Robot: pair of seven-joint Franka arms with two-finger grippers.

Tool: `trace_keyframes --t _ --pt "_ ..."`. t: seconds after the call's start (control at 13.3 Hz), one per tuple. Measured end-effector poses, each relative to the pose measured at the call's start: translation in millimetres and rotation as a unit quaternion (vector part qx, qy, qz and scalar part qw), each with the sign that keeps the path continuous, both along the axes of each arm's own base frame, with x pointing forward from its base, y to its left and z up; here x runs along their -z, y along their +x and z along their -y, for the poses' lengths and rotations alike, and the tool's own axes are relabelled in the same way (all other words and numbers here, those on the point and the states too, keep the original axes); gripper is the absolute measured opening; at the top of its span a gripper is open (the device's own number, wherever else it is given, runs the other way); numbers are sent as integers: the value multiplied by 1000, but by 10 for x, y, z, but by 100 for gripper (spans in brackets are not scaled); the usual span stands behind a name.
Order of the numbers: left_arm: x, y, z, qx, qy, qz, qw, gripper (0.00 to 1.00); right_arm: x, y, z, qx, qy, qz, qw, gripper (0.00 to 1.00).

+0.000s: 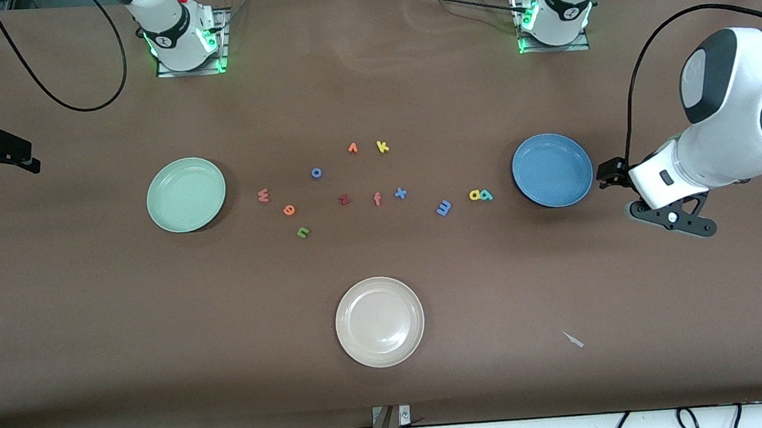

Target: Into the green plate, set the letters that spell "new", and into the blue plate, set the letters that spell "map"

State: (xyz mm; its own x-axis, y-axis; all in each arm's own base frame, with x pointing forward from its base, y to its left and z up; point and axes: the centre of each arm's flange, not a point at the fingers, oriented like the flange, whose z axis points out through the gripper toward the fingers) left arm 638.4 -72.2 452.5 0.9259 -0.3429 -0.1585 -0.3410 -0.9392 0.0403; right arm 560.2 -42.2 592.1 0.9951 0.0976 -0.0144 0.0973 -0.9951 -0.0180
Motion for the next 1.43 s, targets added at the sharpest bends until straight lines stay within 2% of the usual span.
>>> trace_keyframes --t 1.43 --pt "26 -4 0 0 0 -3 1000 100 0 0 -1 0 0 0 1000 100"
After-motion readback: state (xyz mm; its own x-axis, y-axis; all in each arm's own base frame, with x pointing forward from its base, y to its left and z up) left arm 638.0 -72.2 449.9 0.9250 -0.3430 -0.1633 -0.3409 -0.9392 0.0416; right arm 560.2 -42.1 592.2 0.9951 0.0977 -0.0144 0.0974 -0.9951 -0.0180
